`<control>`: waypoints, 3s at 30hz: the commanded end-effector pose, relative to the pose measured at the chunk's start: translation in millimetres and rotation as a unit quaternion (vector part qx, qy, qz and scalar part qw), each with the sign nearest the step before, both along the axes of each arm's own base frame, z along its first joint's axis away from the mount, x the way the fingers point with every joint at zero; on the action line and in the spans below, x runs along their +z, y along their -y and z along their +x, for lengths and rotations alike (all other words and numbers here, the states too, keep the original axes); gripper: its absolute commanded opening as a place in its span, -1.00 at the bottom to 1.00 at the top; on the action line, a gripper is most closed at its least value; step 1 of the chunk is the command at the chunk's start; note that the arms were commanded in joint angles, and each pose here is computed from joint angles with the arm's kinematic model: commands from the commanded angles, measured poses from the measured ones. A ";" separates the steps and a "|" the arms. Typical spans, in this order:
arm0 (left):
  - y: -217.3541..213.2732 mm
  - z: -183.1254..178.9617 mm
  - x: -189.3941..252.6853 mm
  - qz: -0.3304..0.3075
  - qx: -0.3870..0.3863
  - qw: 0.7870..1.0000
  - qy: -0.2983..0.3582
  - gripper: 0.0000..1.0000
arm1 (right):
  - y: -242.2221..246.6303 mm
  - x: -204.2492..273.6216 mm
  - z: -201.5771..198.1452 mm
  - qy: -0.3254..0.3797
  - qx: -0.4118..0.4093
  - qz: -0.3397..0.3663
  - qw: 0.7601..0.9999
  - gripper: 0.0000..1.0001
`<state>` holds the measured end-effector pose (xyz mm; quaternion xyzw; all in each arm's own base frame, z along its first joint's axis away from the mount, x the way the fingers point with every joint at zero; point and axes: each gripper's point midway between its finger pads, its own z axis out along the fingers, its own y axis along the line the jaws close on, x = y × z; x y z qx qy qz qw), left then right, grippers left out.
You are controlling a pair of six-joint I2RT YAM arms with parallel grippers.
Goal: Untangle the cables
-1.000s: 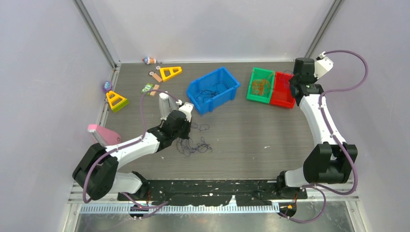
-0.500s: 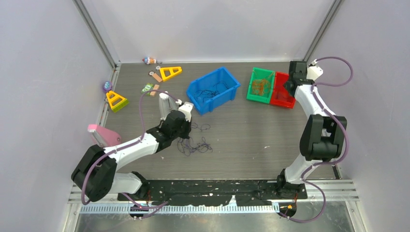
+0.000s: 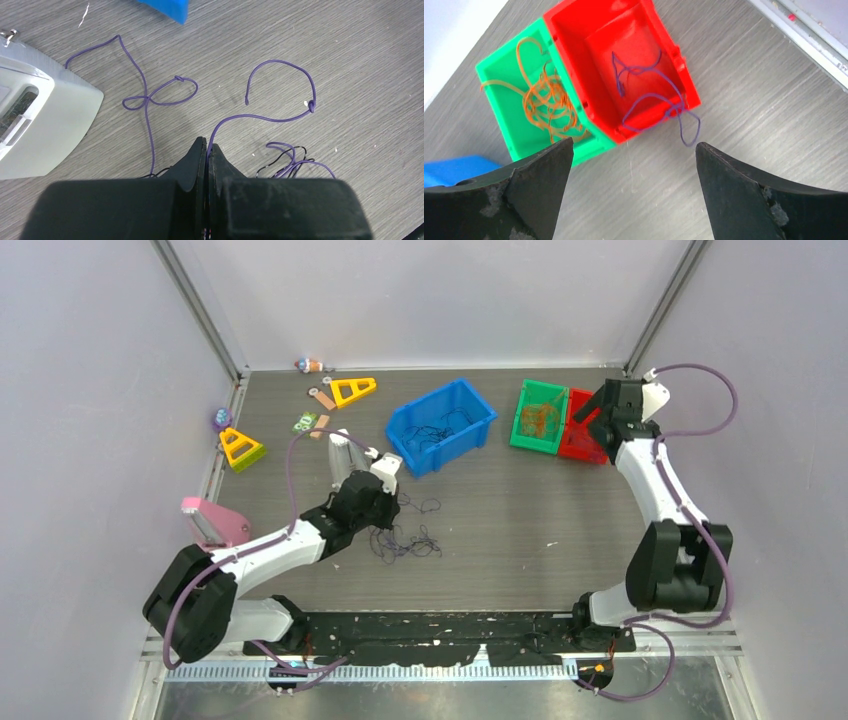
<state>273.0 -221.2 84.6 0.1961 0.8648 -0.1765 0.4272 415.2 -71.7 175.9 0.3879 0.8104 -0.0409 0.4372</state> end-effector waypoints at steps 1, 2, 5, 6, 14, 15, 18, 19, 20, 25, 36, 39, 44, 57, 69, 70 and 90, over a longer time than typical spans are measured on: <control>10.7 4.8 18.1 -0.028 -0.014 0.999 0.029 -1.00 | -18.1 2.4 -24.1 0.017 0.042 -0.003 0.999 0.98; 11.0 4.7 18.7 -0.029 -0.015 0.999 0.030 -1.00 | -16.5 0.2 -32.2 0.018 0.037 -0.007 0.999 0.97; 11.2 4.2 19.5 -0.030 -0.016 0.999 0.032 -1.00 | -12.2 -3.8 -41.9 0.020 0.021 -0.004 1.000 0.89; 11.3 4.2 19.6 -0.030 -0.016 0.999 0.032 -1.00 | -11.6 -7.5 -43.2 0.019 0.019 -0.002 1.000 0.87; 15.2 1.6 21.1 -0.036 -0.029 0.998 0.033 -1.00 | -7.0 -23.2 -24.4 0.036 -0.005 0.060 0.998 0.82; 15.3 1.4 20.8 -0.037 -0.030 0.998 0.033 -1.00 | -7.5 -24.5 -19.6 0.037 -0.004 0.065 0.997 0.82; 16.0 1.6 21.5 -0.037 -0.031 0.998 0.035 -1.00 | -5.9 -30.5 -9.7 0.034 -0.014 0.080 0.996 0.81; 16.1 1.5 21.6 -0.037 -0.031 0.998 0.035 -1.00 | -5.2 -28.2 -5.8 0.038 -0.017 0.082 0.996 0.81; 16.0 1.4 21.4 -0.037 -0.031 0.998 0.035 -1.00 | -4.4 -32.3 -3.2 0.036 -0.022 0.088 0.995 0.80; 16.5 1.9 21.5 -0.037 -0.031 0.998 0.035 -1.00 | -4.1 -35.5 12.9 0.043 -0.030 0.113 0.992 0.72; 16.7 1.6 20.2 -0.034 -0.033 0.998 0.034 -1.00 | 4.6 -56.6 20.0 0.023 -0.063 0.115 0.991 0.63; 16.9 1.8 19.8 -0.033 -0.034 0.998 0.033 -1.00 | 8.9 -64.0 14.4 0.018 -0.076 0.113 0.990 0.63; 17.4 1.9 19.1 -0.032 -0.034 0.998 0.031 -1.00 | 8.1 -79.7 15.4 0.008 -0.077 0.126 0.989 0.62; 16.4 2.4 17.7 -0.028 -0.033 0.999 0.030 -1.00 | 3.8 -108.6 18.7 -0.008 -0.085 0.150 0.985 0.31; 16.5 3.5 16.7 -0.024 -0.031 0.999 0.029 -1.00 | 17.4 -56.6 24.3 0.035 -0.085 0.116 0.989 -0.90; 16.6 3.5 16.7 -0.024 -0.031 0.999 0.028 -1.00 | 18.2 -53.1 25.8 0.040 -0.086 0.114 0.989 -0.90; 16.6 3.7 15.3 -0.021 -0.031 0.999 0.028 -1.00 | 29.5 -42.6 98.7 0.066 -0.083 0.116 0.988 -0.89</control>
